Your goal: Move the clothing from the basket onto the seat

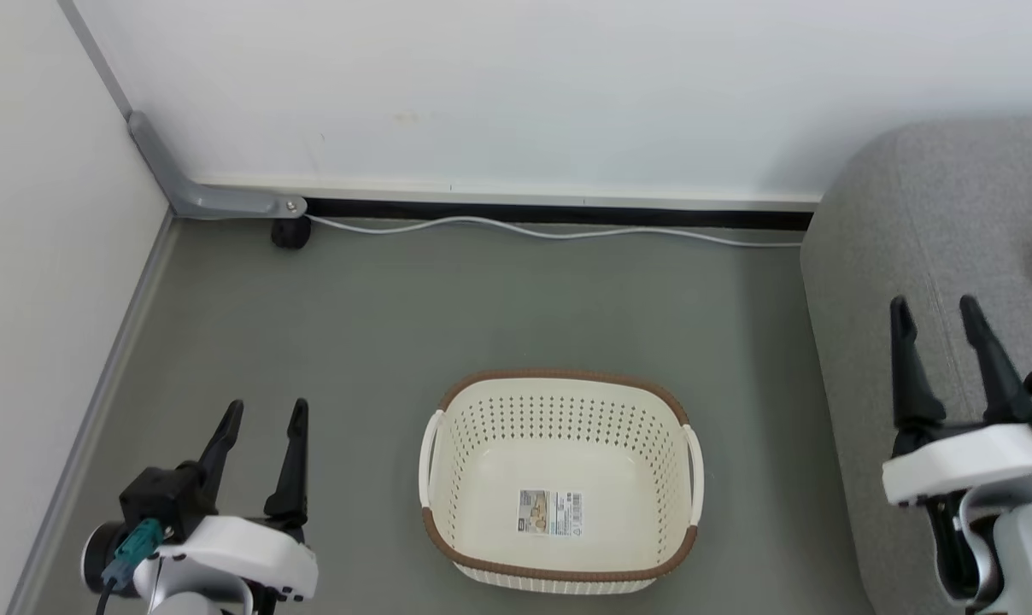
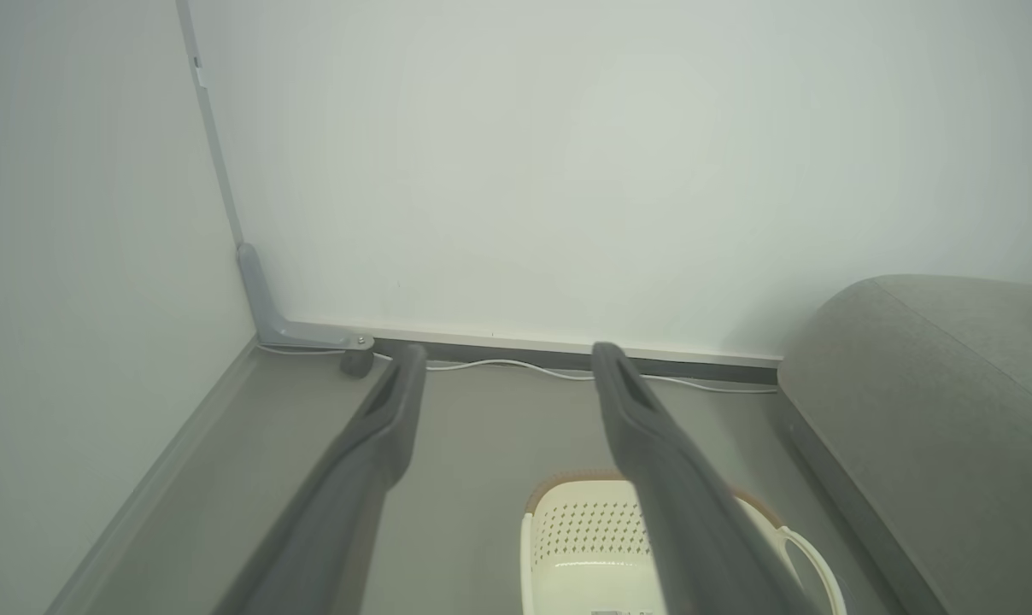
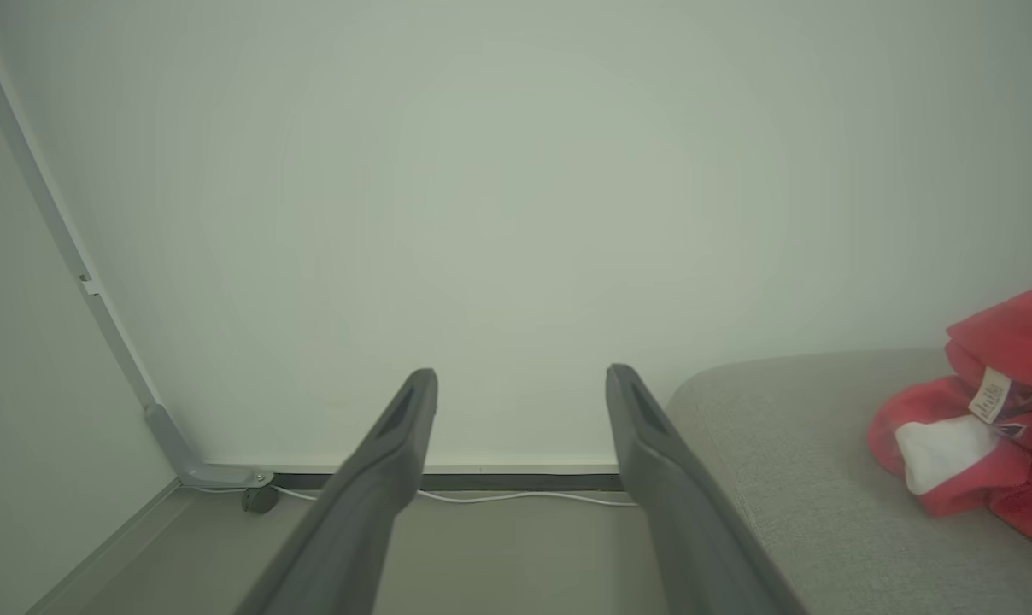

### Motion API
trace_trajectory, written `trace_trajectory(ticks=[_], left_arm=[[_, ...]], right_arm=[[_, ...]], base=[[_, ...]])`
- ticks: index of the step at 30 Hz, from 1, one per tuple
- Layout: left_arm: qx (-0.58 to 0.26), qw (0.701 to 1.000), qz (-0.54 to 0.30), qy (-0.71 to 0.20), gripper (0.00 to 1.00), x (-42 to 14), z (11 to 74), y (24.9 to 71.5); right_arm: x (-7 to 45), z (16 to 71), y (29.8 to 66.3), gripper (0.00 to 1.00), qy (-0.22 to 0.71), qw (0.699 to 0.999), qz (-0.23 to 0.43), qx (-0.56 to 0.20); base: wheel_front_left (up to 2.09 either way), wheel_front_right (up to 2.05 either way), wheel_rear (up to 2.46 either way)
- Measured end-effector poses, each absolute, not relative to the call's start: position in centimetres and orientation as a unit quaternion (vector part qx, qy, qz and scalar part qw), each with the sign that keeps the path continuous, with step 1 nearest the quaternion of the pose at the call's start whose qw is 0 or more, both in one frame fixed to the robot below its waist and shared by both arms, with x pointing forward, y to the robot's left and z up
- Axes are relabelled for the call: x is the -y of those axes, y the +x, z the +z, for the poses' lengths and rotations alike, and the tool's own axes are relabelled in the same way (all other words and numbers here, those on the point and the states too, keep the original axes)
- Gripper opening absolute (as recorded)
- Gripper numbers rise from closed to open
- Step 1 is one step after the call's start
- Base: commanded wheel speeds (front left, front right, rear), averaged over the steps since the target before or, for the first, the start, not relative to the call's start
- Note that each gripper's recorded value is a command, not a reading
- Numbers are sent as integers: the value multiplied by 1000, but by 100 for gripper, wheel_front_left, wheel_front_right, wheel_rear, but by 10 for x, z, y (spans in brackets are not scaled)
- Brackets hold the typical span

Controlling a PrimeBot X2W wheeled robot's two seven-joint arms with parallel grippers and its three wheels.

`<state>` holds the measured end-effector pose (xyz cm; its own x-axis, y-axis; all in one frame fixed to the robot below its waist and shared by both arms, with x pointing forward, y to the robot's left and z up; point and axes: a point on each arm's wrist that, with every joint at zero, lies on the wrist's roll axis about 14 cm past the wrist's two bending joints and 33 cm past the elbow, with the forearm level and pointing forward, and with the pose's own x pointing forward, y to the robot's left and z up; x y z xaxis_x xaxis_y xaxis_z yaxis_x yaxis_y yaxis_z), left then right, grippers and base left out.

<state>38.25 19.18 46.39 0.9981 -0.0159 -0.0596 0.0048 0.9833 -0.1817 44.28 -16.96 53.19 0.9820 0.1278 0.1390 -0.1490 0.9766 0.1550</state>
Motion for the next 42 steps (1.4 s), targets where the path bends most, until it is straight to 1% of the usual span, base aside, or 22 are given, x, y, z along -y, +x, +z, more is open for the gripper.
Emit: trace_trajectory(ticks=[7,13,19,24,42], left_arm=[[-16,996,25,-88,100,-208,470,362],[-16,996,29,-83,100,-208,469,350],[-14,997,28,-74,100,-208,470,341],[-22,997,29,-73,100,-206,464,335],[-25,997,21,-73,100,-199,463,338]], right_arm=[[165,516,417,100,81,993,68,43],[163,500,399,100,68,995,70,20],[163,494,389,100,70,995,66,12],[163,494,386,100,66,996,66,12],[161,485,385,100,62,996,66,-1]], base=[[0,0,0],[0,0,0],[0,0,0],[0,0,0],[0,0,0]])
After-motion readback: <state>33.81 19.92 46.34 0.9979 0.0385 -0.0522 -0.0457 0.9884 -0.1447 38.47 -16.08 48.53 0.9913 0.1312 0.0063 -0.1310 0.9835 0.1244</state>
